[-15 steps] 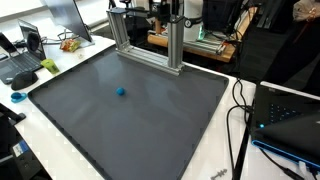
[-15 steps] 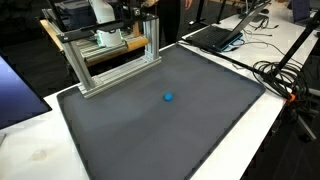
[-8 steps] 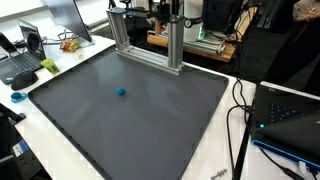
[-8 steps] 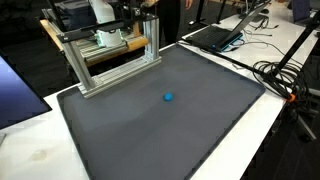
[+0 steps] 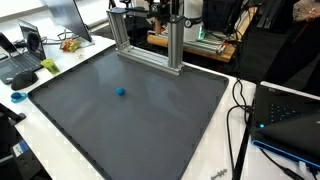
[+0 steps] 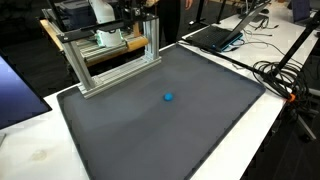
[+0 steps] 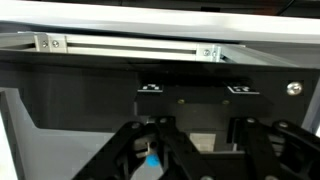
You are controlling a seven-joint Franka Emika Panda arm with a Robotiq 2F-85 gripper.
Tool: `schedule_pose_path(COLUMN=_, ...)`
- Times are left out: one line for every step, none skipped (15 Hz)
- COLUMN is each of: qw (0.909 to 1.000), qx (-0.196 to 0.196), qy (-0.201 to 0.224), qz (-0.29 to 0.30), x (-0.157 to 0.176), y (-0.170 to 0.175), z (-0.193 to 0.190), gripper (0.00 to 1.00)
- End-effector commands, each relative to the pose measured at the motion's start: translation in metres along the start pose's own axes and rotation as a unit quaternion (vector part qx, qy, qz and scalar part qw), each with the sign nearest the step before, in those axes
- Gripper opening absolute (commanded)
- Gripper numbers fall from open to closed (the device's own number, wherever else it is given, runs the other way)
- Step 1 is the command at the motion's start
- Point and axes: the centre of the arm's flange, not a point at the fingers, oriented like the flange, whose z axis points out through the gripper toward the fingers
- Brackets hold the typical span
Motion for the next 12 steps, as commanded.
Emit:
schedule_pose_path(qw=0.9999, qx=0.0, qy=0.0, qz=-0.012, x=0.002, y=-0.005, z=0.007, gripper=0.23)
schedule_pose_path(qw=0.9999, qx=0.002, qy=0.0, qz=-0.01, x=0.002, y=-0.005, z=0.006, gripper=0.22)
schedule_pose_path(qw=1.0, qx=0.002, qy=0.001, qz=-0.008, x=0.002, y=-0.005, z=0.006, gripper=0.22)
schedule_pose_path(qw=1.0, qx=0.002, qy=0.002, qz=-0.006, x=0.002, y=-0.004, z=0.004, gripper=0.22)
schedule_pose_path(qw=1.0, qx=0.003, qy=0.003, qz=-0.005, x=0.002, y=-0.004, z=0.002, gripper=0.22)
schedule_pose_path(qw=1.0, qx=0.005, qy=0.007, qz=-0.001, x=0.003, y=-0.003, z=-0.002, gripper=0.22)
schedule_pose_path(qw=0.9999, qx=0.005, qy=0.012, qz=0.006, x=0.005, y=-0.001, z=-0.005, gripper=0.22)
schedule_pose_path(qw=0.9998, qx=0.005, qy=0.015, qz=0.01, x=0.007, y=-0.001, z=-0.008, gripper=0.22)
schedule_pose_path(qw=0.9997, qx=0.003, qy=0.02, qz=0.016, x=0.009, y=0.0, z=-0.011, gripper=0.22)
schedule_pose_path(qw=0.9995, qx=0.005, qy=0.023, qz=0.019, x=0.012, y=0.0, z=-0.013, gripper=0.22)
schedule_pose_path(qw=0.9994, qx=0.004, qy=0.027, qz=0.022, x=0.014, y=0.0, z=-0.015, gripper=0.22)
schedule_pose_path(qw=0.999, qx=0.008, qy=0.032, qz=0.03, x=0.018, y=0.001, z=-0.018, gripper=0.22)
